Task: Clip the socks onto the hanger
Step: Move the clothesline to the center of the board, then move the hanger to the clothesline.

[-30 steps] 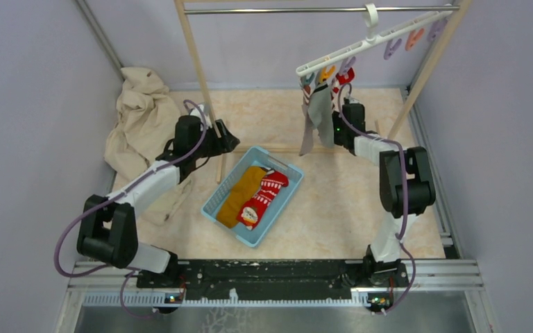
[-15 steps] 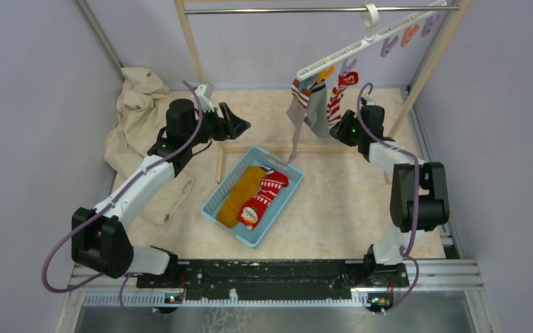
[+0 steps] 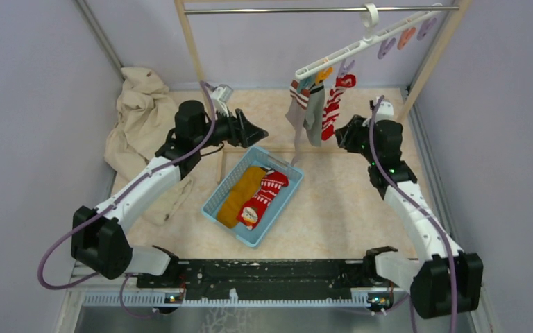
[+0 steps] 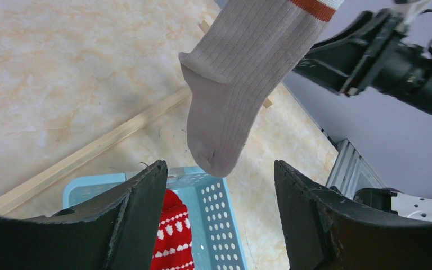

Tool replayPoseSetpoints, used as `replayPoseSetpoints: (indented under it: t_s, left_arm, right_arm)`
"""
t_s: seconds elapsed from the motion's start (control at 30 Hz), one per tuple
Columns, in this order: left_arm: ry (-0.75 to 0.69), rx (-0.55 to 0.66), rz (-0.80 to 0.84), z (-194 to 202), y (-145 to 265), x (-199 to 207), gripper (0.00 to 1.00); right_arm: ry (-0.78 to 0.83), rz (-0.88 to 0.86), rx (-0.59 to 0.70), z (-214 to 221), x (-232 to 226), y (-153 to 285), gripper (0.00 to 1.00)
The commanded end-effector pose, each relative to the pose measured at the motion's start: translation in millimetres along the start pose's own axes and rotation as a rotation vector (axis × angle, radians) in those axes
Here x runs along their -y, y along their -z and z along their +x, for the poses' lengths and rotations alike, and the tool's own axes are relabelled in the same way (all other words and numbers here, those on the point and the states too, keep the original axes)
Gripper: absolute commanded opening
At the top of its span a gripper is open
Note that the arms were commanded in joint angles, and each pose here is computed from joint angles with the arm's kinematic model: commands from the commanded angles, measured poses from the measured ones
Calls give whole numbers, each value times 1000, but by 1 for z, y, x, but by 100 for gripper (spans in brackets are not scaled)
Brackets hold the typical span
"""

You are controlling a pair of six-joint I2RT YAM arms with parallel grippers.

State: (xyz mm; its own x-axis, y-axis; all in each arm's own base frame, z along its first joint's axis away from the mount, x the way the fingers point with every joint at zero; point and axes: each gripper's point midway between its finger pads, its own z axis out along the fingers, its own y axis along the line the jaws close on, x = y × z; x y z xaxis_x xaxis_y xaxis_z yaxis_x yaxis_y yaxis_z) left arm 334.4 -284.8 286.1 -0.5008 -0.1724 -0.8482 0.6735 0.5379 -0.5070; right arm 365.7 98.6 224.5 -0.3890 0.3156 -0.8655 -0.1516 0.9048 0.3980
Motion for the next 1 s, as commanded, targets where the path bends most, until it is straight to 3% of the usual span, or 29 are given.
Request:
replayPoseSetpoints:
  t_s: [0.0,0.23,0.4,0.53,0.97]
  left_arm:
    - [-75,72,60,-23,7,22,75]
    - [-75,70,72,-18,8,25,76]
    - [-87,82,63,-21,13,26,76]
    - [-97,92,45,-22,17,25,76]
    - [-113,95,20,-21,21,22,76]
  right_arm:
    - [89,-63,178,-60,-28,45,37]
    - [142,-40,419,-159,-54,83,35]
    - [157,47,575,-223,-56,95,11]
    - [195,66,612,-256,-62,85,4]
    - [297,109,739,-324,-79,98,15]
